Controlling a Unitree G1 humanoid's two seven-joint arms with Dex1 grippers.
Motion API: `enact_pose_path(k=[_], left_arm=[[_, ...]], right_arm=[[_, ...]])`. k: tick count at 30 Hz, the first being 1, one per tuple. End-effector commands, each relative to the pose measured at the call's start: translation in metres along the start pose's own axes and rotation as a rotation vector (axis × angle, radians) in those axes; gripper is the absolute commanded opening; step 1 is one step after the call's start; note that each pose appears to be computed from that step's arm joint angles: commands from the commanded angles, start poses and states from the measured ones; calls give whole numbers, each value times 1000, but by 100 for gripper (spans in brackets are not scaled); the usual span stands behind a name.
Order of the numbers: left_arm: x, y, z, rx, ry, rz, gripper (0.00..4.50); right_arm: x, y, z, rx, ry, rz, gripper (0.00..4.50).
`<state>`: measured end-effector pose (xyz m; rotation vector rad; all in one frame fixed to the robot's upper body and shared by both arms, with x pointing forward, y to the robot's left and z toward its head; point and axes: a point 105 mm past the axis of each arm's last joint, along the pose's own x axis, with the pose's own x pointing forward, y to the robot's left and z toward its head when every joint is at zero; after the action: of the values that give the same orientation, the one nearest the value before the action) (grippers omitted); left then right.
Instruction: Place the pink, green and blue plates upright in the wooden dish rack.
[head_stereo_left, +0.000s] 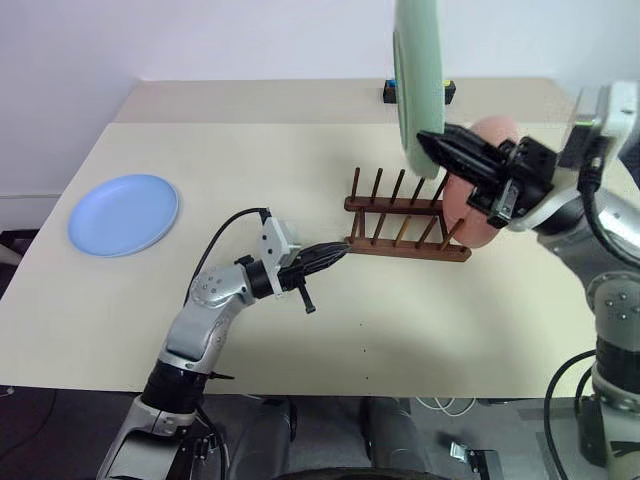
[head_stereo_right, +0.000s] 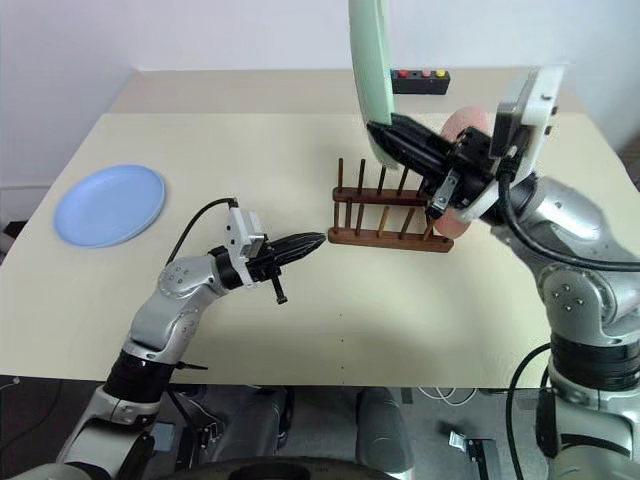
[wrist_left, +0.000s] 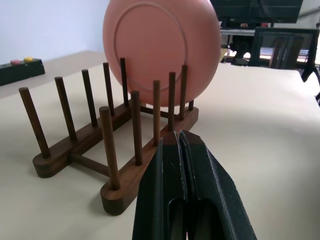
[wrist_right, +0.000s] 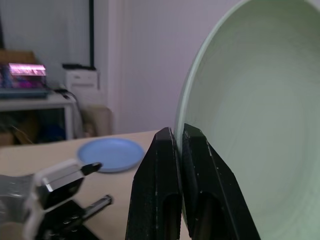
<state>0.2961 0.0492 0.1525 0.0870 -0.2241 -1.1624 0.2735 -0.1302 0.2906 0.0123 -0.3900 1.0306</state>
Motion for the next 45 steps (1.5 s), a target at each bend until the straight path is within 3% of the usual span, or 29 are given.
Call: enact_pose_path(k=[1,18,29,32,38,45], left_arm=[[-4,3,14,38,-38,14,0],[-2,3,15,40,-37,9,0],[-2,4,16,40,-41,11,0],[-2,4,16,41,-41,13,0],[-2,4,17,43,-41,14,0],[-1,4,17,42,-42,11,0]], right_arm=[[-8,-2,4,42,-33,-28,8],[-26,-22,-30,266,-2,-172,8],[-29,-25,-30,323,-25,-191,8],[-29,-25,-30,323,-23,-196,94],[-31,-31,-31,280,-9,-231,385],[-31,-34,-26,202,4,-245,385]])
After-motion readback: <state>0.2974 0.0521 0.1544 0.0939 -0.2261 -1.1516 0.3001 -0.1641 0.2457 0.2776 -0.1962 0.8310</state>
